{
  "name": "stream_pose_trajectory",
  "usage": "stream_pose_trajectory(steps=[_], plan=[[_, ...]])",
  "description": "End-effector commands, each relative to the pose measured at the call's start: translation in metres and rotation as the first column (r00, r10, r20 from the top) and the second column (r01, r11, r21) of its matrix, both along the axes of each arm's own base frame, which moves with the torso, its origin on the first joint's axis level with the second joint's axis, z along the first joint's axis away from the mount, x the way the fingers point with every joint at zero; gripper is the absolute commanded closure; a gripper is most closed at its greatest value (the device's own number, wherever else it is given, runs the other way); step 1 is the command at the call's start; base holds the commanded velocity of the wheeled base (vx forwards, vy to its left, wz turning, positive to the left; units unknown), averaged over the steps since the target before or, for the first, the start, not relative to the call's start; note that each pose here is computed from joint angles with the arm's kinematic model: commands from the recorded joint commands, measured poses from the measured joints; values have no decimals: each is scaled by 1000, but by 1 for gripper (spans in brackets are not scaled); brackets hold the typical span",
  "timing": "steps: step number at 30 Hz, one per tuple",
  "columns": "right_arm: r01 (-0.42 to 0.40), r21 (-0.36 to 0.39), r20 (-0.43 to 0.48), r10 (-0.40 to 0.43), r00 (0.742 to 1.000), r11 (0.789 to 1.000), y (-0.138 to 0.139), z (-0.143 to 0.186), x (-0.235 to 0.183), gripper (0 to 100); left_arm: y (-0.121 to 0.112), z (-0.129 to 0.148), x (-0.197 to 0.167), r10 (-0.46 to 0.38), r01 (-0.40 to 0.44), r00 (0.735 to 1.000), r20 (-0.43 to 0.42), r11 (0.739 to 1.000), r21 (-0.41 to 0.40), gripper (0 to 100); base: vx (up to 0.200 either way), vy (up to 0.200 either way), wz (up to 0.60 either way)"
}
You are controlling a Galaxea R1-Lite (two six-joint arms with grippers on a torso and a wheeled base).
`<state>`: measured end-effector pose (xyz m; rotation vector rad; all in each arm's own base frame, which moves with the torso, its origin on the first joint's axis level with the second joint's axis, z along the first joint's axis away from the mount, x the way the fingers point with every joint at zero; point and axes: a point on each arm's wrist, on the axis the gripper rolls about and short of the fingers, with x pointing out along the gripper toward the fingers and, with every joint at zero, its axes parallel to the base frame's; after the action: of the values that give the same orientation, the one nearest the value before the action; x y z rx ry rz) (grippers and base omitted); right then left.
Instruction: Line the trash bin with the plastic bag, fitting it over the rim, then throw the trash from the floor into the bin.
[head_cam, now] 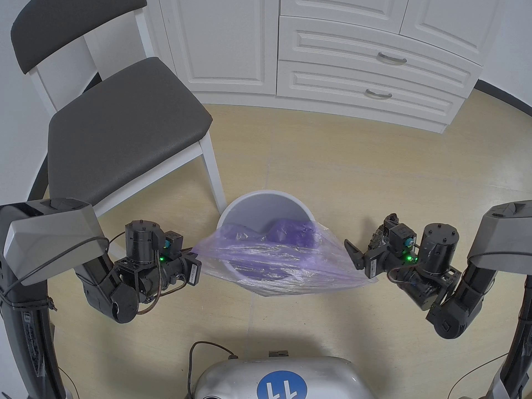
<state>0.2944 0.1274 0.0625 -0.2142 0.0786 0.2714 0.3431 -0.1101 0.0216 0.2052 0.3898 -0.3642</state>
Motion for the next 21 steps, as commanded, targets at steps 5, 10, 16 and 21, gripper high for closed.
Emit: stream_pose_trajectory(steps=[5,10,16,21], plan=[[-80,-12,93,81,992,997,78,18,-41,0,2,-3,0,6,-6,1000,-9,1000,2,0,0,0,0],[-99,-156,165,125,978,983,96,24,-33,0,8,9,-5,7,-7,1000,12,1000,-5,0,0,0,0],[-175,-385,68,217,974,906,118,18,-37,0,12,28,-19,-7,7,999,51,1000,9,0,0,0,0],[-190,-510,22,234,972,839,127,0,-25,0,13,41,-26,-16,17,997,78,1000,-3,0,0,0,0]])
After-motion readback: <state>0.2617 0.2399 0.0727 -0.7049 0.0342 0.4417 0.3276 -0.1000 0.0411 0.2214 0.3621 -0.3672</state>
